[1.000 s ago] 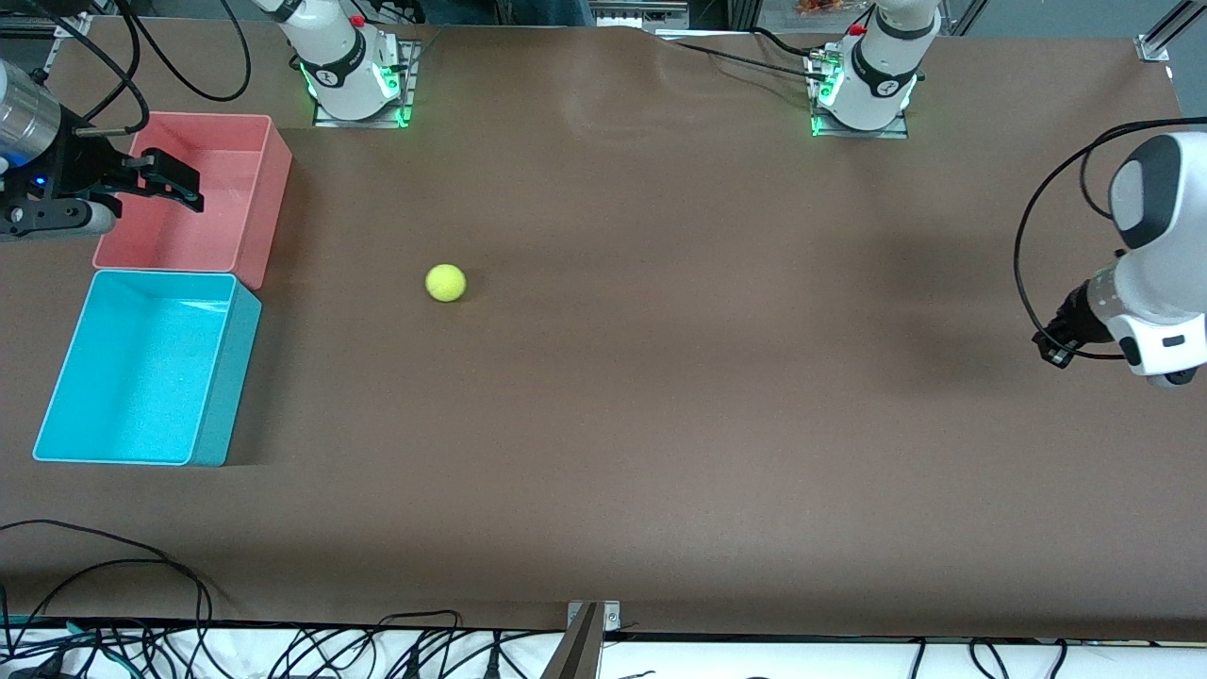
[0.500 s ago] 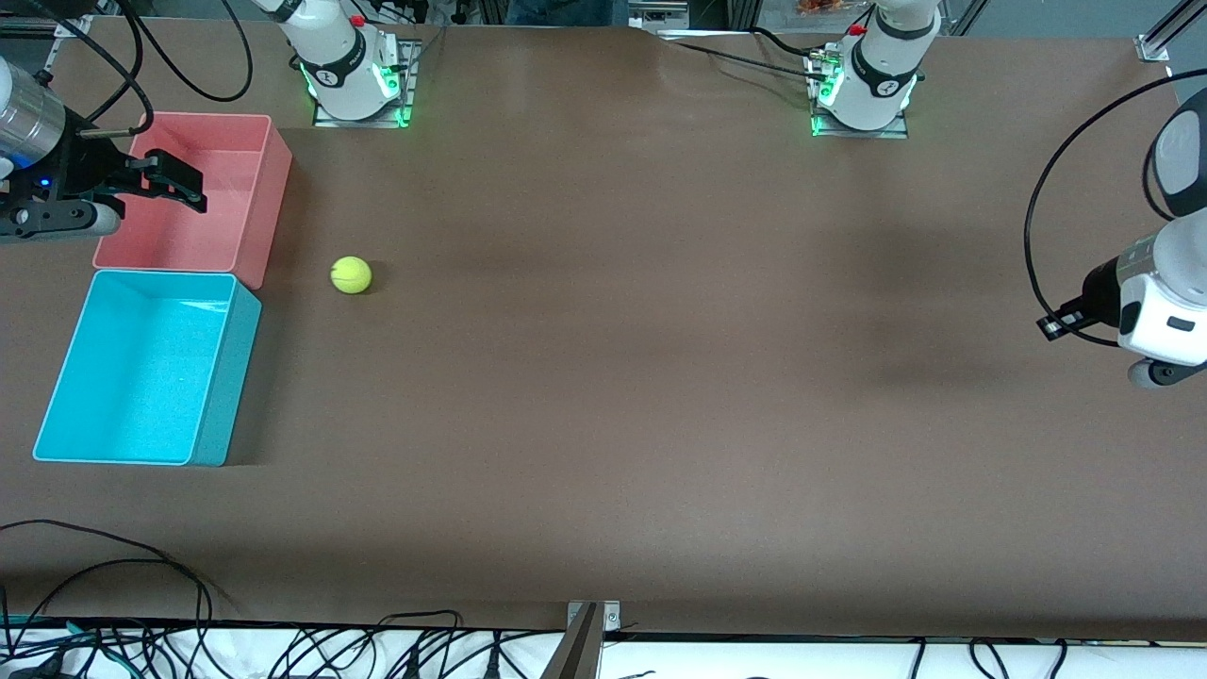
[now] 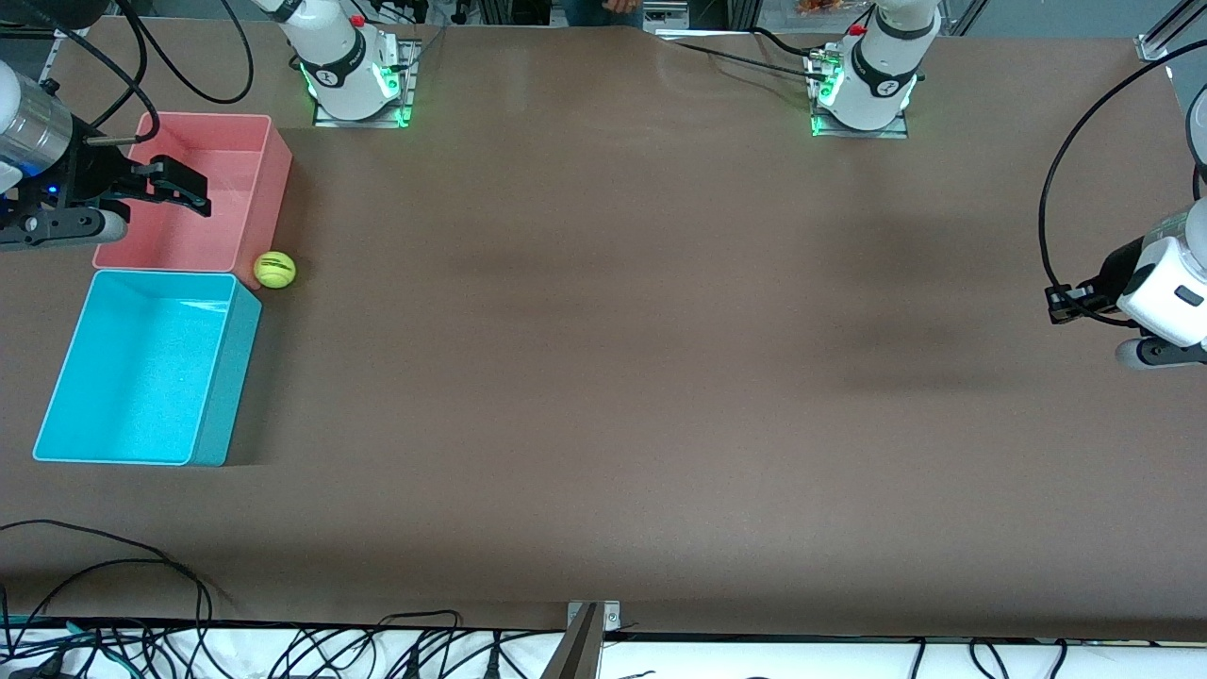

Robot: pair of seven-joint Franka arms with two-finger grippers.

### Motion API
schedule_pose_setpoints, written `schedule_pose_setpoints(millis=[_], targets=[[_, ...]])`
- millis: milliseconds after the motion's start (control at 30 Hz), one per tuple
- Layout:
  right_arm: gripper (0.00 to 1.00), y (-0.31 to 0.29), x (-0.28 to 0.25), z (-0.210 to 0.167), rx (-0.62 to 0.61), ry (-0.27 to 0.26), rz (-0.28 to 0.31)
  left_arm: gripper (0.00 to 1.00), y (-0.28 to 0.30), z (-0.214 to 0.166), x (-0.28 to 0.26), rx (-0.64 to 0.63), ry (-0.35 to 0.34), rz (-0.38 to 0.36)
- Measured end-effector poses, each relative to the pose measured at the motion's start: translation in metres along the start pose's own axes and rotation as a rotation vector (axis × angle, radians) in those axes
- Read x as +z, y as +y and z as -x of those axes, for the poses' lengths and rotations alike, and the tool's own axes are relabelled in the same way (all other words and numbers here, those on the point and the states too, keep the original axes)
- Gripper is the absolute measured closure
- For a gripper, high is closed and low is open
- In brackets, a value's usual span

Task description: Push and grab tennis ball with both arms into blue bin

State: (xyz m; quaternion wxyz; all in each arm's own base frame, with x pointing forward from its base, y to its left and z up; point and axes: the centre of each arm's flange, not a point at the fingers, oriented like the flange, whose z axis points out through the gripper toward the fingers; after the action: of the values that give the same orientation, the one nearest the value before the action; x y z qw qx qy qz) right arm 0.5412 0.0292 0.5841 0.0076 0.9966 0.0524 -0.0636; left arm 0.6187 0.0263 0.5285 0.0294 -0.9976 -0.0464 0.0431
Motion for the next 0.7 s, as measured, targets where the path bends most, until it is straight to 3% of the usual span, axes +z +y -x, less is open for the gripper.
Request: schedule_pose_setpoints(millis=[167,233,533,567,600,633,700], targets=[[0.00,-0.001,0.004,-0.001,-0.002,-0.016,-0.001,0.74,0.011,0.001,-0.001,0.034,0.001,-0.001],[0.00,-0.001,0.008,-0.001,-0.003,-0.032,-0.001,0.61,0.016,0.001,-0.001,0.044,0.000,-0.002],[0.00,0.003,0.048,-0.010,0.002,-0.131,-0.008,0.23,0.021,0.001,-0.001,0.051,-0.001,-0.003],[0.00,0.003,0.056,-0.011,0.004,-0.146,-0.009,0.14,0.020,0.001,-0.001,0.050,-0.001,-0.003],[0.00,0.004,0.061,-0.011,0.005,-0.156,-0.010,0.14,0.020,0.001,-0.001,0.050,-0.001,-0.003],[0.00,0.005,0.069,-0.012,0.006,-0.171,-0.011,0.06,0.020,0.001,-0.001,0.050,-0.001,-0.003],[0.00,0.006,0.085,-0.012,0.009,-0.197,-0.013,0.00,0.019,0.001,-0.002,0.049,0.002,-0.003]])
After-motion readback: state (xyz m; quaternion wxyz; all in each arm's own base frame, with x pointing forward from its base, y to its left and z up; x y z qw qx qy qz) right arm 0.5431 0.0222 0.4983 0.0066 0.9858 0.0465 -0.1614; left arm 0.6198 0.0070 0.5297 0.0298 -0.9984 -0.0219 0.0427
